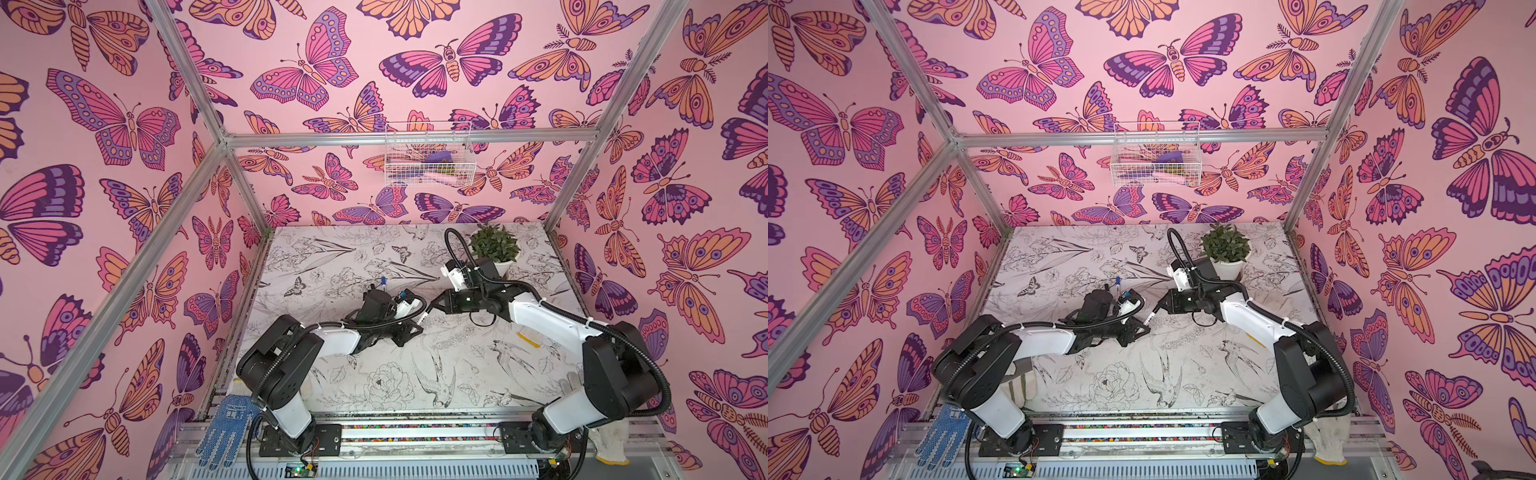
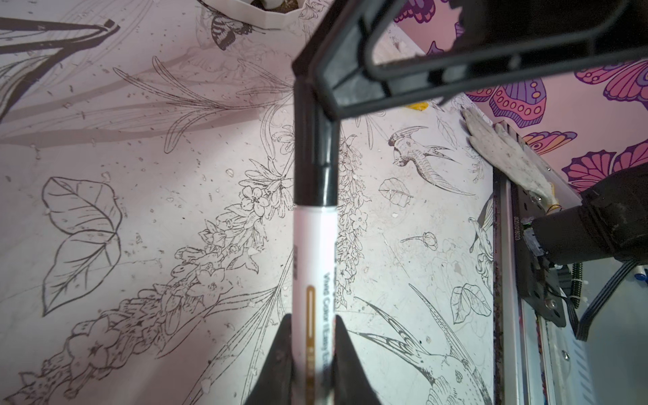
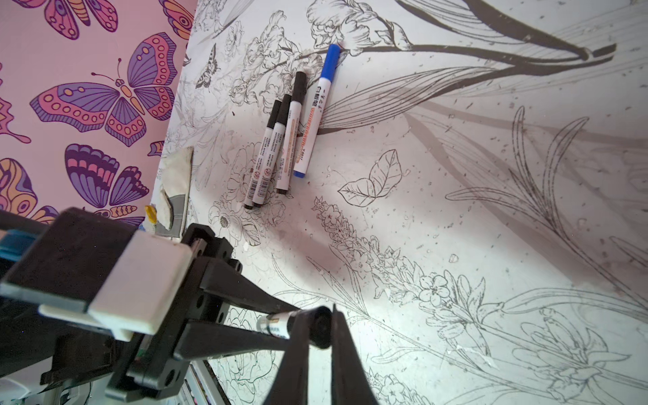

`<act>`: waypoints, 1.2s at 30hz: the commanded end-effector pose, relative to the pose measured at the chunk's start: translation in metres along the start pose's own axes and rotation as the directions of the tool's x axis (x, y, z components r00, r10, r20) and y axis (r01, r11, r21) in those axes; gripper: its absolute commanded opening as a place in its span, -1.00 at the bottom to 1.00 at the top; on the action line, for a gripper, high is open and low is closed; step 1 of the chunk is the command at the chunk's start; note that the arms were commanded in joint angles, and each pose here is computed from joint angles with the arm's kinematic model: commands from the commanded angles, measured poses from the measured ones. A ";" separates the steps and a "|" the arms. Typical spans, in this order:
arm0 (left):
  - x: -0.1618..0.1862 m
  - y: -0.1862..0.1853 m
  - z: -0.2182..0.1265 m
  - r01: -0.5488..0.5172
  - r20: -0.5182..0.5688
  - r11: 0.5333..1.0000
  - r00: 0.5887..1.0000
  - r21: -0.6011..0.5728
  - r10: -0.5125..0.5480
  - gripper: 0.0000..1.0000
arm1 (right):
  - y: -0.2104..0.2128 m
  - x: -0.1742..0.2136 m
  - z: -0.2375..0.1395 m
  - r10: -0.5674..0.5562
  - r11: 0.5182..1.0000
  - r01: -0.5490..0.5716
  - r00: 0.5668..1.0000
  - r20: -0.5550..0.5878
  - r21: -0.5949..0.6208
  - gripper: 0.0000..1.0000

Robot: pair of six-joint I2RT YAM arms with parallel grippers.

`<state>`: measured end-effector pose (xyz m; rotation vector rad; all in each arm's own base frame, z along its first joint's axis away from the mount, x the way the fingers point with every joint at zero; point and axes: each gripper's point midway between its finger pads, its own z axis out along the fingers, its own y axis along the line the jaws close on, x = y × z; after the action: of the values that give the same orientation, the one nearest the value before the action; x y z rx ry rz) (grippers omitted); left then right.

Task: Insert the pens into the pen caps
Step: 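Open and withdraw the right gripper from the capped marker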

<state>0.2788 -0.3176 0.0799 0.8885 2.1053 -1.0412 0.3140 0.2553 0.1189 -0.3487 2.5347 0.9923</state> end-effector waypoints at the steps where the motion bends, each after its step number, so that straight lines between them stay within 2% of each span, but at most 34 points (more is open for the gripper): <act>1: -0.202 -0.056 -0.074 -0.393 0.590 0.910 0.706 -0.133 0.391 -1.00 | -0.015 0.173 0.004 0.192 0.981 -0.141 0.800 -0.568 0.134 -1.00; 4: -0.198 -0.058 -0.067 -0.396 0.573 0.905 0.711 -0.152 0.407 -1.00 | -0.014 0.170 0.006 0.169 0.985 -0.115 0.812 -0.559 0.131 -1.00; 7: -0.195 -0.057 -0.063 -0.388 0.568 0.909 0.719 -0.151 0.401 -1.00 | -0.011 0.157 0.005 0.157 0.987 -0.110 0.840 -0.519 0.120 -1.00; 10: -0.188 -0.055 -0.059 -0.369 0.553 0.919 0.741 -0.138 0.381 -1.00 | -0.005 0.133 0.001 0.188 0.982 -0.178 0.877 -0.441 0.065 -1.00; 12: -0.180 -0.054 -0.054 -0.356 0.541 0.927 0.760 -0.116 0.359 -1.00 | 0.003 0.120 0.001 0.202 0.976 -0.218 0.888 -0.414 0.008 -1.00; 15: -0.168 -0.058 -0.046 -0.356 0.524 0.930 0.777 -0.092 0.349 -1.00 | 0.007 0.108 0.000 0.178 0.981 -0.195 0.903 -0.392 -0.004 -1.00; 17: -0.161 -0.058 -0.041 -0.344 0.516 0.935 0.789 -0.083 0.335 -1.00 | 0.014 0.094 -0.007 0.144 0.986 -0.164 0.928 -0.344 -0.028 -1.00; 21: -0.149 -0.059 -0.033 -0.337 0.494 0.940 0.807 -0.062 0.322 -1.00 | 0.023 0.082 -0.012 0.121 0.988 -0.146 0.938 -0.324 -0.053 -1.00; 25: -0.133 -0.057 -0.024 -0.329 0.456 0.944 0.834 -0.040 0.310 -1.00 | 0.035 0.070 -0.024 0.052 0.993 -0.082 0.953 -0.297 -0.090 -1.00; 27: -0.124 -0.053 -0.020 -0.316 0.439 0.948 0.847 -0.040 0.301 -1.00 | 0.035 0.061 -0.031 0.025 0.997 -0.043 0.964 -0.265 -0.064 -1.00; 30: -0.110 -0.045 -0.015 -0.288 0.411 0.956 0.866 -0.052 0.284 -1.00 | 0.027 0.041 -0.044 0.048 0.998 -0.054 0.980 -0.194 -0.023 -1.00; 32: -0.099 -0.038 -0.012 -0.271 0.392 0.961 0.879 -0.061 0.273 -1.00 | 0.021 0.026 -0.053 0.068 0.997 -0.071 0.989 -0.132 -0.014 -0.89; 36: -0.080 -0.029 -0.005 -0.248 0.356 0.966 0.899 -0.067 0.255 -1.00 | 0.018 -0.009 -0.073 0.067 0.998 -0.067 0.998 0.003 -0.013 -0.51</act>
<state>0.3033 -0.3519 0.1685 0.8658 1.6313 -0.9619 0.2798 0.2224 0.1545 -0.2510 2.6607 1.0270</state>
